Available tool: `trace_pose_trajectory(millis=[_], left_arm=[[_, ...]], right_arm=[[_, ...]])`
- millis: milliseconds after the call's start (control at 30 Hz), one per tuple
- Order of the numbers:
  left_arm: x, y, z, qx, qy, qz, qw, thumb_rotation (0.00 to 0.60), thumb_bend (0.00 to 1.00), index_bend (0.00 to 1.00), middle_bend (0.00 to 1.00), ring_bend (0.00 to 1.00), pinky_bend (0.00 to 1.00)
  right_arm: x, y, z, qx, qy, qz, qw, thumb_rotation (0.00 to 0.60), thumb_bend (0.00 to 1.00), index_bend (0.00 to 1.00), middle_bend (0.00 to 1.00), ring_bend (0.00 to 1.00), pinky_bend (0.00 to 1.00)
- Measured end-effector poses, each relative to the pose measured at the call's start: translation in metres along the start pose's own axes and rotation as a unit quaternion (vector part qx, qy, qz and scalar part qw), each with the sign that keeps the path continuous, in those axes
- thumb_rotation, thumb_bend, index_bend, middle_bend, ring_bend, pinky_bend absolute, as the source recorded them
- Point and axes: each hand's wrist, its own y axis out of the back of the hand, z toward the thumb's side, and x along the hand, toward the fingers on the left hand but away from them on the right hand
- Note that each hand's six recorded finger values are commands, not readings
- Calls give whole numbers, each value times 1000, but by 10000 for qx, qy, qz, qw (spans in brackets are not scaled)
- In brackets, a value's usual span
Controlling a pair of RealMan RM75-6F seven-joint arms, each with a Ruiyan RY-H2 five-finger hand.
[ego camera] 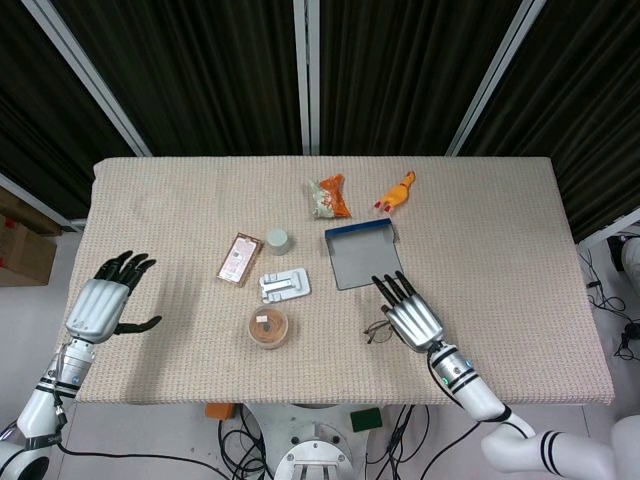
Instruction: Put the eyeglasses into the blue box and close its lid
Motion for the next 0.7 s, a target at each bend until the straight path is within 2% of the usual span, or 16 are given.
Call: trace_pose_trajectory(millis=[233, 433, 567, 700], left_arm=[[-1, -2, -1, -4, 18, -21, 10000, 406, 125, 142, 99, 52, 152], [-1, -3, -2, -25, 38, -35, 10000, 407, 125, 142, 99, 52, 153], [-3, -3, -4, -41, 65, -31, 10000, 406, 125, 141, 99, 52, 153], [-6, -5, -8, -61, 138, -64, 9999, 404, 125, 141, 99, 52, 153]], right_arm=[[-1, 3, -2, -106, -27, -95, 9999, 600, 456, 720, 19, 0, 0], [-10, 21, -10, -170, -91, -332, 9993, 600, 456, 733, 20, 0, 0], [-25, 34, -17, -220, -188, -447, 9986, 600, 456, 741, 18, 0, 0], [-53, 43, -27, -415, -422, -471, 9971, 600, 456, 748, 8, 0, 0]])
